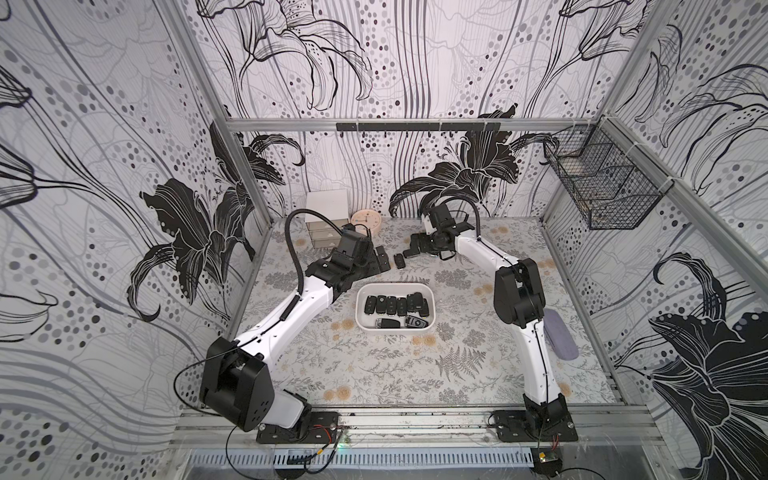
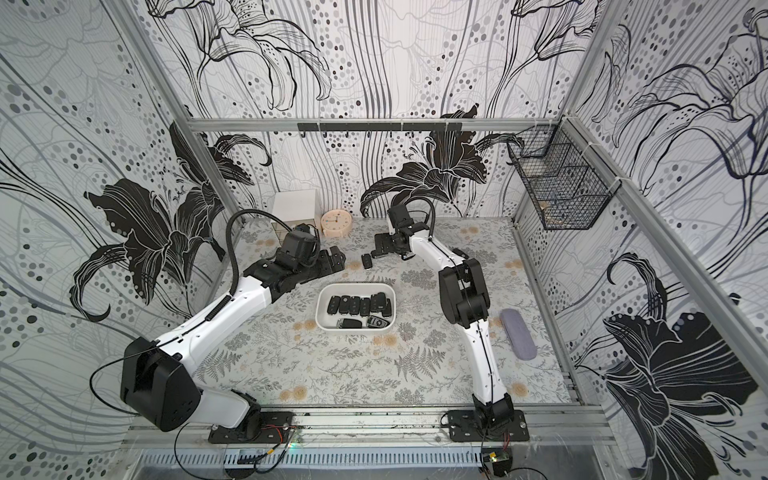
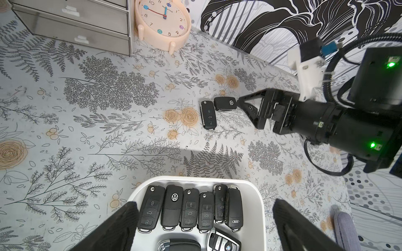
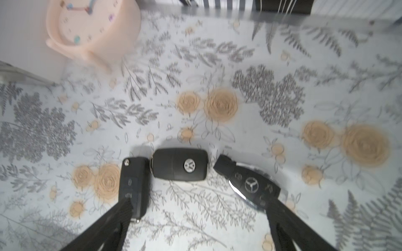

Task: Place the car key into the storage box
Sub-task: Pick up the car key from the center of the board.

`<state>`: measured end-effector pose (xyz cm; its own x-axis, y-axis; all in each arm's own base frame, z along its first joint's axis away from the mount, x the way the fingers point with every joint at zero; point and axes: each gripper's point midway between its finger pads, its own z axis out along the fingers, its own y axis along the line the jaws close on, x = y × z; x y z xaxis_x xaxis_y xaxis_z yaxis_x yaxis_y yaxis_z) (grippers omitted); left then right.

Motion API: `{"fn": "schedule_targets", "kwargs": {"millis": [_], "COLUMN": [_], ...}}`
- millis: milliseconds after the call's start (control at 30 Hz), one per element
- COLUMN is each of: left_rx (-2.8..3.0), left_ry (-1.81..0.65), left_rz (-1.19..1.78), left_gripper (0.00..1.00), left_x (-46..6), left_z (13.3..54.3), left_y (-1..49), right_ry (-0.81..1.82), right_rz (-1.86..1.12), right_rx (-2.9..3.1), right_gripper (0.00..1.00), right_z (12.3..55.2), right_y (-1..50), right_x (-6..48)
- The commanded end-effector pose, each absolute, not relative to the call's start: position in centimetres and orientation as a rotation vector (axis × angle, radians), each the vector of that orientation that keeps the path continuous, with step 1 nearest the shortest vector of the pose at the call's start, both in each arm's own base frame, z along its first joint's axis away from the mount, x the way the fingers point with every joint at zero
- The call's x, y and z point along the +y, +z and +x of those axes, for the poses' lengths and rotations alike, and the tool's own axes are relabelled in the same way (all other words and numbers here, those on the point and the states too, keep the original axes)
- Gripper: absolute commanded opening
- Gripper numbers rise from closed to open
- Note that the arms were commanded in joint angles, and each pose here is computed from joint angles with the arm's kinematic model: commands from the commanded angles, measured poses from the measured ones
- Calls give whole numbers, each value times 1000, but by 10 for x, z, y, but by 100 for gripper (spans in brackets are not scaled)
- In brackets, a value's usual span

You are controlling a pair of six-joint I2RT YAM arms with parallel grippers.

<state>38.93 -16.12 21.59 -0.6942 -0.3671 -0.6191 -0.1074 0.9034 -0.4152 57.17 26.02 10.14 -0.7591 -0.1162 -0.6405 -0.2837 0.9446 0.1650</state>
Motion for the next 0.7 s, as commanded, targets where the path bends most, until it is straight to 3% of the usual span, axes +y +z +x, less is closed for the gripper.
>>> {"fn": "schedule_targets", "kwargs": {"millis": [0,433,667], "left_rx": [2290,2285,2287], "left_ry": [-429,-412,-430], "left_rz": [-353,-370,-358], "left_gripper": [99,99,99], "left_x": [-152,-145,-148], "left_z": [388,385,386], "left_y": [223,225,224], "right_ry": [305,321,257], "right_rz": [-320,-351,-358], "right_rx": [2491,2542,2585], "right_gripper": [100,96,84], "right_z": [577,577,565], "right_y": [68,48,41], "right_x": [259,243,232]}}
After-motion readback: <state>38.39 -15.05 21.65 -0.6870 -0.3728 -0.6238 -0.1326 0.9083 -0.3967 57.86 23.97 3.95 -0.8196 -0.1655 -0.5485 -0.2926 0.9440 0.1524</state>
